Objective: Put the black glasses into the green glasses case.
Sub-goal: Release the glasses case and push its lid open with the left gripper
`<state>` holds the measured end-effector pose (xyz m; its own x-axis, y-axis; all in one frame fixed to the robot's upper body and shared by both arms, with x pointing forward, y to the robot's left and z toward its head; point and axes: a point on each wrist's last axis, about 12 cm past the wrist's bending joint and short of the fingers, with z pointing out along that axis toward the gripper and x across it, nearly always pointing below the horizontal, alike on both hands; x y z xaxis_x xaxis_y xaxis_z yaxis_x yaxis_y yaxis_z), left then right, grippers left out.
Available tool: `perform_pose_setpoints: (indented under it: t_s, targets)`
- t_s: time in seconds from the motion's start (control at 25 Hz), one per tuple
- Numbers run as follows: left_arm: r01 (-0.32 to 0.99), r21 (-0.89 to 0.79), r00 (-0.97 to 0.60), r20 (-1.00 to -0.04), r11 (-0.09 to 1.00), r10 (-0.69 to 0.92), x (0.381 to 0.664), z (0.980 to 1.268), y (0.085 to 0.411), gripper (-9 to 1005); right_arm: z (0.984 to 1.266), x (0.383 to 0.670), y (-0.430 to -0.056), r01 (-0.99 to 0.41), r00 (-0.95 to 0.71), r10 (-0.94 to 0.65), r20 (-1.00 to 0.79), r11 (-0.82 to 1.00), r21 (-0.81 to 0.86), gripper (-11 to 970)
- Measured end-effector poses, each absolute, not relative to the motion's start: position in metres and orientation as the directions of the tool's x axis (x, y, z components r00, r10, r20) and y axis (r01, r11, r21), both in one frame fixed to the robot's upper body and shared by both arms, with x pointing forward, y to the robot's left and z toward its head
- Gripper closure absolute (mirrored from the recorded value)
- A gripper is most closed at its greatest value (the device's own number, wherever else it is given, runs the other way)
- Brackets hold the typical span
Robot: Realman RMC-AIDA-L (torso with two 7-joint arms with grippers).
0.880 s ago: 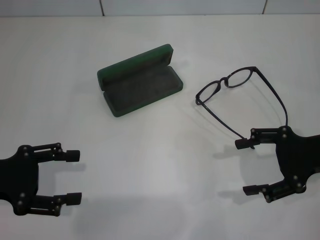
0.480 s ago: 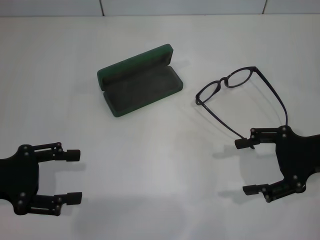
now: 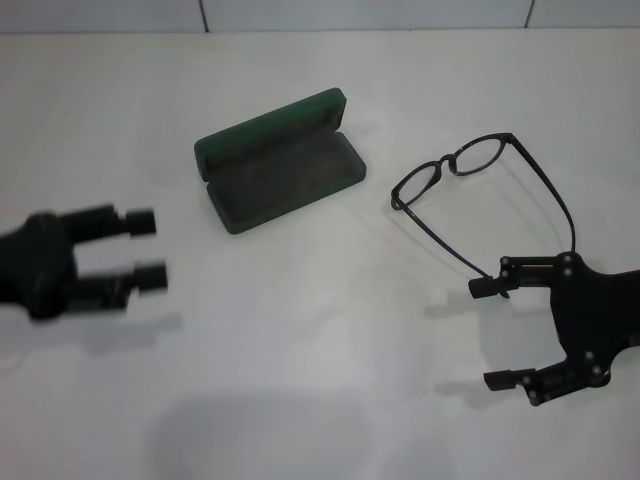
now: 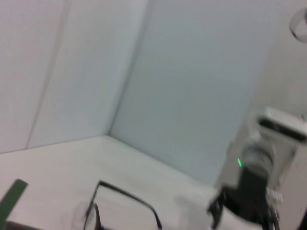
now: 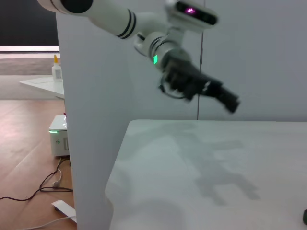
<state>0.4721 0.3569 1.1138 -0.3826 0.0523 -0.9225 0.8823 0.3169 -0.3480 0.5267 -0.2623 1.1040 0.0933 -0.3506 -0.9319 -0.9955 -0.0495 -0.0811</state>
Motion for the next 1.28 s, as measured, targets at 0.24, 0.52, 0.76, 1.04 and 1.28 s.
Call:
perform_pose_setpoints:
  t_s: [0.24,0.52,0.76,1.04,1.28]
  targets:
    - [0.744,-0.553,-0.596,-0.803,0.375,-0.003,0.517,1.131,0.346,192,1.103,0.526,-0.261,-0.996,0.086,-0.351,-0.933,-0.052,-0.072,92]
    - [0.681,-0.51,-0.649,-0.753,0.525,0.11,0.558,1.14,0.329,210,1.102,0.525,-0.261,-0.996,0.083,-0.35,-0.933,-0.05,-0.07,92]
    - [0.685,-0.355,-0.644,-0.703,0.636,0.302,0.592,1.166,0.307,222,1.102,0.526,-0.259,-0.996,0.083,-0.356,-0.931,-0.056,-0.067,92]
    - [0.762,-0.134,-0.557,-0.635,0.633,0.536,0.629,1.193,0.257,234,1.103,0.527,-0.258,-0.996,0.087,-0.356,-0.93,-0.061,-0.07,93]
    - [0.8,-0.005,-0.491,-0.581,0.601,0.649,0.645,1.193,0.232,245,1.103,0.529,-0.253,-0.994,0.096,-0.369,-0.924,-0.083,-0.07,93]
